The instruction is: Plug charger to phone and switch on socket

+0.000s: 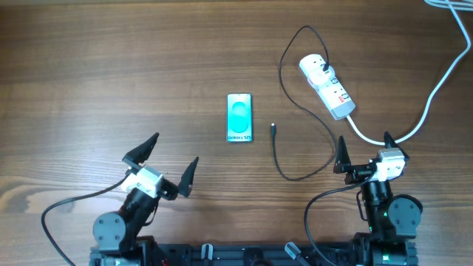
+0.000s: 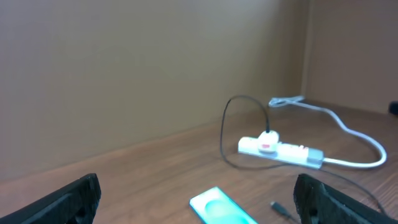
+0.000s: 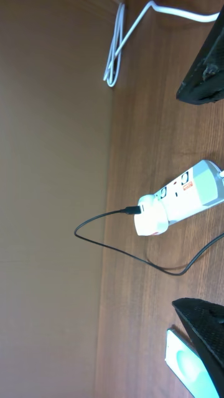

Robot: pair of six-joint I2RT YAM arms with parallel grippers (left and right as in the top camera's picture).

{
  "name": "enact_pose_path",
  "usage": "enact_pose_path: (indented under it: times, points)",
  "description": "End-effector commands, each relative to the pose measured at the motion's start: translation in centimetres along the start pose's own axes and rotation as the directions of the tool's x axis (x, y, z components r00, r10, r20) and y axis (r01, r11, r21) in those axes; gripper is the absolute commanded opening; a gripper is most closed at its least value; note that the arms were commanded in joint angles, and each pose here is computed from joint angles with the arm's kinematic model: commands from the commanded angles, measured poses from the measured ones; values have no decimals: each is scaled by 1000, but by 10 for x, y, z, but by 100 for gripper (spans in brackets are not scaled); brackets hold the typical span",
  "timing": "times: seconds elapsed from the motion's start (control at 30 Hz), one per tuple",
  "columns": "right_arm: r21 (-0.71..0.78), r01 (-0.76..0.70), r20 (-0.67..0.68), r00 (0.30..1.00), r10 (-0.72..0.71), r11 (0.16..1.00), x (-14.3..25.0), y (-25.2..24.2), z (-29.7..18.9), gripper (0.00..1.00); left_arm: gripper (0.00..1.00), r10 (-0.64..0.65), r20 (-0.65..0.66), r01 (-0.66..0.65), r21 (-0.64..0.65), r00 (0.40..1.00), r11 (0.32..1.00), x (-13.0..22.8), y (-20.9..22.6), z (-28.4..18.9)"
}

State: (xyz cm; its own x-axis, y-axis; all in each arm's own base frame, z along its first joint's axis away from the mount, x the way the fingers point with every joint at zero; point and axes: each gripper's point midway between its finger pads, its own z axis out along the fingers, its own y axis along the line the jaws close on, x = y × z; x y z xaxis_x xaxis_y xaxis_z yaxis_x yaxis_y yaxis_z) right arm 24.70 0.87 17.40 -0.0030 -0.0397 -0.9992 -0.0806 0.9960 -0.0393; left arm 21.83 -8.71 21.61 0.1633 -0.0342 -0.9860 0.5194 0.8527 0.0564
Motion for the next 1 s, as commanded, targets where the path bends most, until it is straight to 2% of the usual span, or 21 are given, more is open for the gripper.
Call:
enact_pose_path:
  times: [0.0, 0.13, 0.2, 0.37, 0.57, 0.63, 0.67, 0.73, 0.77, 0.83, 0.9, 0.97]
  points:
    - [10, 11, -4, 1000, -11, 1000, 1, -2, 0, 100, 100, -107, 82, 104, 44, 991, 994, -23, -7, -2]
    - [10, 12, -4, 1000, -12, 1000, 1, -2, 0, 100, 100, -237, 205, 223, 86, 950, 971, -63, -9, -7]
    - [10, 11, -4, 1000, -11, 1000, 1, -2, 0, 100, 100, -215, 255, 197, 94, 943, 976, -87, -12, -11]
    - [10, 12, -4, 1000, -12, 1000, 1, -2, 0, 100, 100, -164, 392, 186, -18, 905, 982, -139, 5, -24]
    - [10, 12, -4, 1000, -12, 1000, 1, -2, 0, 100, 100, -241, 346, 255, 6, 907, 967, -158, 12, -7]
    - [10, 11, -4, 1000, -11, 1000, 1, -2, 0, 100, 100, -264, 228, 265, 23, 937, 964, -159, 13, 14]
    - [10, 11, -4, 1000, -11, 1000, 1, -2, 0, 100, 100, -262, 110, 261, 25, 959, 965, -154, 14, 29]
    - [10, 12, -4, 1000, -12, 1000, 1, -2, 0, 100, 100, -306, -108, 304, -32, 946, 952, -140, 28, 53]
    - [10, 11, -4, 1000, -11, 1000, 1, -2, 0, 100, 100, -335, -215, 328, -66, 917, 942, -134, 35, 64]
    - [10, 11, -4, 1000, -11, 1000, 1, -2, 0, 100, 100, -405, -398, 380, -144, 823, 914, -123, 49, 80]
    - [10, 11, -4, 1000, -11, 1000, 1, -2, 0, 100, 100, -521, -556, 445, -280, 647, 851, -110, 65, 93]
    - [10, 12, -4, 1000, -12, 1000, 1, -2, 0, 100, 100, -576, -616, 560, -249, 538, 790, -115, 55, 111]
